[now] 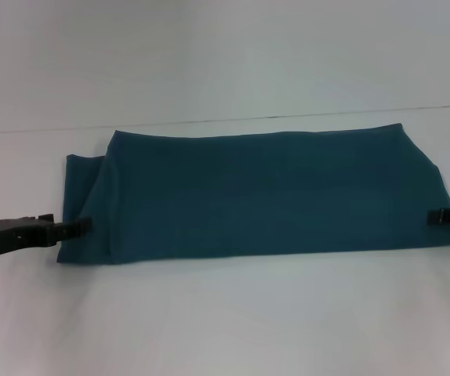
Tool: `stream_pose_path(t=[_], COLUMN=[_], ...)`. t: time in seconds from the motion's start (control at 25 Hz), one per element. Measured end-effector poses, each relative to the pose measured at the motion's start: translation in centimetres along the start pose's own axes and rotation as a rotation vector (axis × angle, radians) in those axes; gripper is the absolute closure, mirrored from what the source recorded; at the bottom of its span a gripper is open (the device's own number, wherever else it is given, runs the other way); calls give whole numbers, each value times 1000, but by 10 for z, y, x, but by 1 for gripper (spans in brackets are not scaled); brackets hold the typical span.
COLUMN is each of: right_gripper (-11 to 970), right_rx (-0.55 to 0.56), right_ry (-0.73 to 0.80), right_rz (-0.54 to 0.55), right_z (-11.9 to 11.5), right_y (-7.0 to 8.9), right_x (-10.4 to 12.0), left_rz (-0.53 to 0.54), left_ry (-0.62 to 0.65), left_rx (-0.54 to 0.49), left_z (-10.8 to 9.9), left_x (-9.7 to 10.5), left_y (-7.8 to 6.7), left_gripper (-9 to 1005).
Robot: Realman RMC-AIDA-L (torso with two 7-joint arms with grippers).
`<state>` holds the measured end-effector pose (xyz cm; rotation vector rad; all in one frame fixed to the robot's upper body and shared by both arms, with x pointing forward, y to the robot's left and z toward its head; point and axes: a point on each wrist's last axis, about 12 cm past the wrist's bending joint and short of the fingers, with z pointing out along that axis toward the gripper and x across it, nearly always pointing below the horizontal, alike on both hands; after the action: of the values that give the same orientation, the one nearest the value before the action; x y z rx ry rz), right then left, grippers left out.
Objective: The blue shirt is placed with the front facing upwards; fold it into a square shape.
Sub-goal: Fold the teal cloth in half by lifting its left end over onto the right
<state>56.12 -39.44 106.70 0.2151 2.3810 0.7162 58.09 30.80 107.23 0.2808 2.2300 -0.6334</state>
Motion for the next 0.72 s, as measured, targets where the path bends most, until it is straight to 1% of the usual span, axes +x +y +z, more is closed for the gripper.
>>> stream_pose_path(t=[0.32,0.64,0.72], right_gripper=[195,404,503], right_rx=[-3,-7,-9], right_ry=[-1,-8,-9], right_rz=[2,-1,-2], right_z=[1,1,1], right_y=[1,2,2], right_x=[1,-1,-2], left_rz=[0,0,-1], left_ry=[0,0,1], left_rx=[0,-1,-2], left_z=[0,0,-1], left_x=[0,1,1], left_y=[0,0,1], left_gripper=[151,152,152])
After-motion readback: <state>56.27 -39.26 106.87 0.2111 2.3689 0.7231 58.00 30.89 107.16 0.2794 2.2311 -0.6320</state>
